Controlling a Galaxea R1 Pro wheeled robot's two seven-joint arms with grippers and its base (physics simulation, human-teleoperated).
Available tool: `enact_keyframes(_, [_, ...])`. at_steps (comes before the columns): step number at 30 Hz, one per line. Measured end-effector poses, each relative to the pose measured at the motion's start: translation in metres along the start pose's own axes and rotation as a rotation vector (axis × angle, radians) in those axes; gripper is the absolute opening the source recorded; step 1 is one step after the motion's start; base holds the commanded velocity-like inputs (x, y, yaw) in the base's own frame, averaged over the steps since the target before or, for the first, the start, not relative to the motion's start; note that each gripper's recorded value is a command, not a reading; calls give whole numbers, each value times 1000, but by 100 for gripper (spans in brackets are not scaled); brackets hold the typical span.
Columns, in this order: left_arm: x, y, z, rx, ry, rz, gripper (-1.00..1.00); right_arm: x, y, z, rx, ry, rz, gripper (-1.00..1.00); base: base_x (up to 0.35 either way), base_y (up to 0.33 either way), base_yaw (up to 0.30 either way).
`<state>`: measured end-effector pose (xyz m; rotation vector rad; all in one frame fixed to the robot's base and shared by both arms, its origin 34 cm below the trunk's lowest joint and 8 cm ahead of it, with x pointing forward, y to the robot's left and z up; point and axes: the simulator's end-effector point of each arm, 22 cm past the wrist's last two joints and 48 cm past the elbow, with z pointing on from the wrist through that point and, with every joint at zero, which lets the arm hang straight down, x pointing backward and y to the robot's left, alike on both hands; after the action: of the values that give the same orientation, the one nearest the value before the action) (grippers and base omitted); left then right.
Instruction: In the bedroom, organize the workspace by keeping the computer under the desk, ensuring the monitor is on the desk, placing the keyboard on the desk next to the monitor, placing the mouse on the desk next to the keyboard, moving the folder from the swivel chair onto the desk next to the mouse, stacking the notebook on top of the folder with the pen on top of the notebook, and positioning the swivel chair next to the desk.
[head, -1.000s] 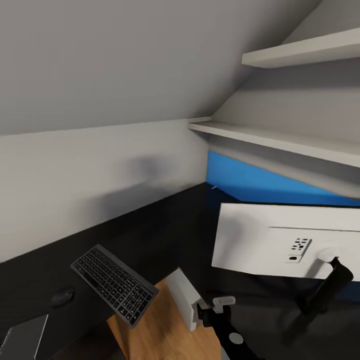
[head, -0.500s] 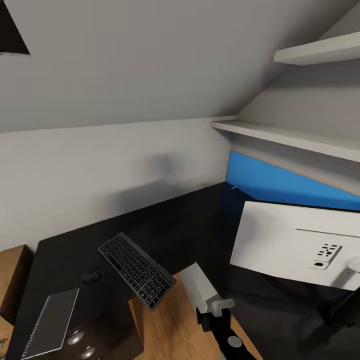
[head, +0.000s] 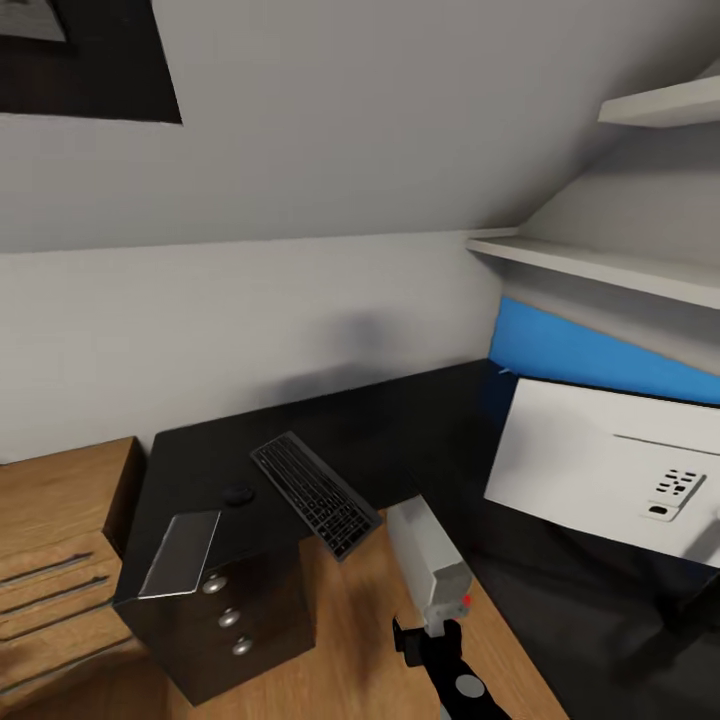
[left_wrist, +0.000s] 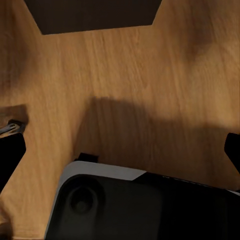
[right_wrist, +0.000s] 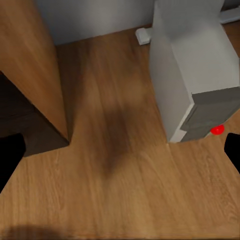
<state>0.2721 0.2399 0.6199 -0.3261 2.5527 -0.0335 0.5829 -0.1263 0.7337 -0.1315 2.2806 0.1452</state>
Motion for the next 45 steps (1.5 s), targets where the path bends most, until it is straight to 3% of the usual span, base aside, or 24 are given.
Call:
enact_keyframes(8, [1, 0, 0, -2, 3, -1, 100, 2, -3, 0, 2, 3, 2, 100, -284, -14, 109])
enact_keyframes(19, [1, 1, -1, -3, 2, -3, 100, 8, -8, -1, 11, 16, 0, 100, -49, -1, 7])
enact_keyframes(26, [1, 1, 0, -3, 2, -3, 100, 54, -14, -8, 18, 98, -5, 100, -2, 0, 0])
enact_keyframes(30, [1, 1, 0, -2, 2, -2, 100, 70, -15, -13, 20, 110, -5, 100, 0, 0, 0])
enact_keyframes(34, [1, 1, 0, -3, 1, -2, 100, 111, -17, -25, 22, 190, -8, 100, 0, 0, 0])
enact_keyframes(38, [1, 1, 0, -3, 1, -3, 100, 135, -36, -35, 43, 227, -19, 100, 0, 0, 0])
enact_keyframes(45, [1, 1, -1, -4, 1, -4, 100, 144, -67, -42, 80, 225, -36, 100, 0, 0, 0])
